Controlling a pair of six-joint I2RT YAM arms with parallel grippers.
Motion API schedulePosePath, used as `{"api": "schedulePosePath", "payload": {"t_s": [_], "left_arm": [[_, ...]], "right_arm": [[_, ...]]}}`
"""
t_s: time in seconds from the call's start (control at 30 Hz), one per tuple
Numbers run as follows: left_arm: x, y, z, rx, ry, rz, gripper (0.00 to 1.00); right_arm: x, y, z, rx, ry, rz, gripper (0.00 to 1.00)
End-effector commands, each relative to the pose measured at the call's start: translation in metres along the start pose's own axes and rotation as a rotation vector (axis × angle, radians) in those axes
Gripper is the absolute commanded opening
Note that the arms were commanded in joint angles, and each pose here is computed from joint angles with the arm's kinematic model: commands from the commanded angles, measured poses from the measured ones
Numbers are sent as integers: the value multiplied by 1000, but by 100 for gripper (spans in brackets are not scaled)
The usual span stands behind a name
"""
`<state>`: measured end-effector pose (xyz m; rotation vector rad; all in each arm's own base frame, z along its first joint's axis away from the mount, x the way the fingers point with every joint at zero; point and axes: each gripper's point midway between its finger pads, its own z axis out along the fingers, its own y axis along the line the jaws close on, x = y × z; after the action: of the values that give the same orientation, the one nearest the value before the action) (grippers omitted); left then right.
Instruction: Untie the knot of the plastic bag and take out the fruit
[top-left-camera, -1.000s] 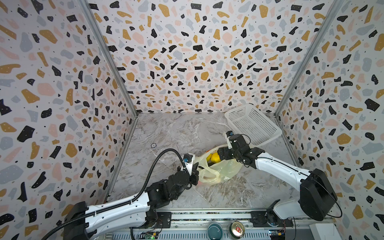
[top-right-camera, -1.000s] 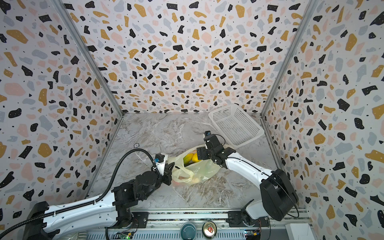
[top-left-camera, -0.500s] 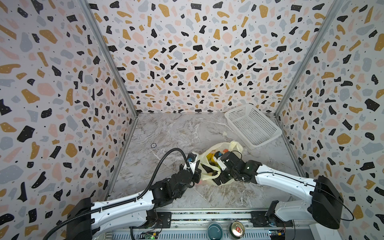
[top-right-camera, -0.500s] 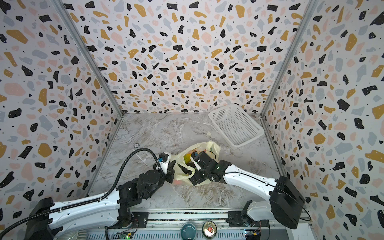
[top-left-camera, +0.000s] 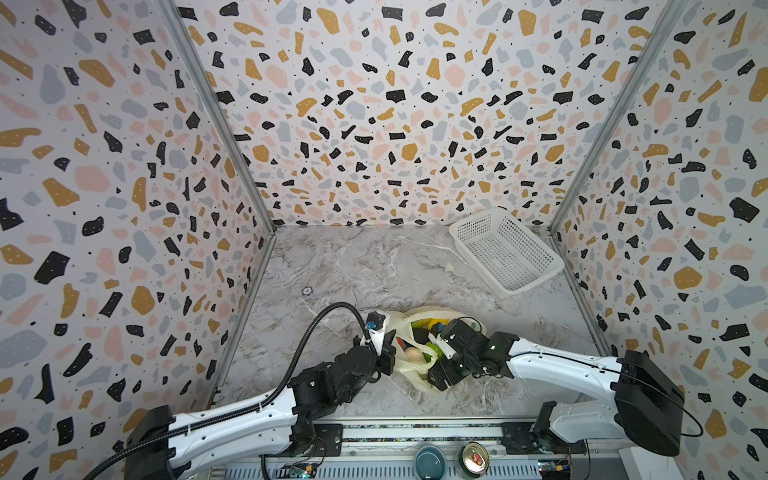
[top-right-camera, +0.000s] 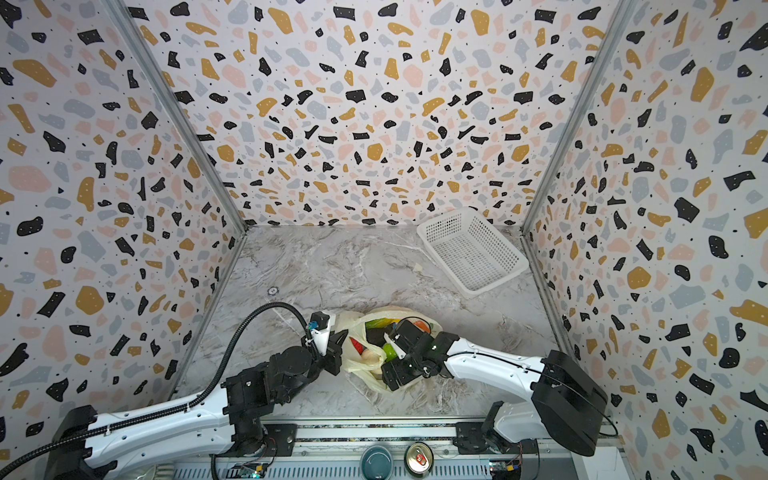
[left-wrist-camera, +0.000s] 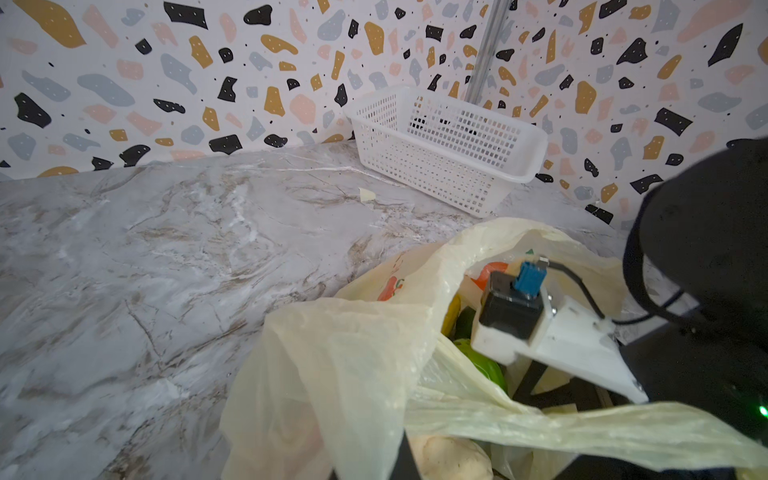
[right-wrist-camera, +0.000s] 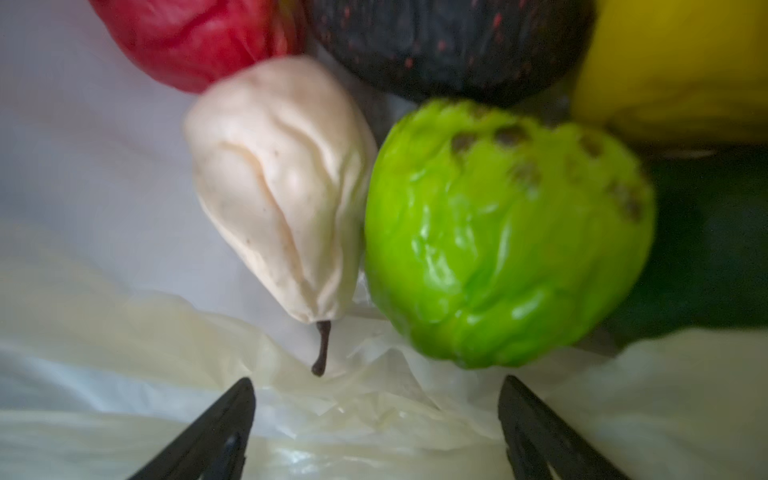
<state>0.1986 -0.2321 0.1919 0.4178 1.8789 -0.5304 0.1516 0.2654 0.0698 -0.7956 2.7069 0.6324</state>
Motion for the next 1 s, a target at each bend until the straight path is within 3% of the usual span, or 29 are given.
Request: {"api": "schedulePosePath", "payload": {"t_s": [0.0, 0.27, 0.6, 0.7, 0.97], "left_arm": [[-5, -7, -4, 43, -1, -30, 0], [24, 7, -12, 0, 117, -42, 0], [17, 38, -21, -166, 112, -16, 0], [15, 41, -22, -181, 95, -22, 0], [9, 51, -26, -225, 49, -49, 0]], "right_arm": [[-39, 25, -28, -82, -99, 4, 92], [-88, 39, -28, -103, -213, -22, 84], [-106, 70, 3, -163, -248, -116, 82], [-101, 85, 12, -197, -243, -179, 82], [-37, 107, 28, -252, -57, -360, 89]]}}
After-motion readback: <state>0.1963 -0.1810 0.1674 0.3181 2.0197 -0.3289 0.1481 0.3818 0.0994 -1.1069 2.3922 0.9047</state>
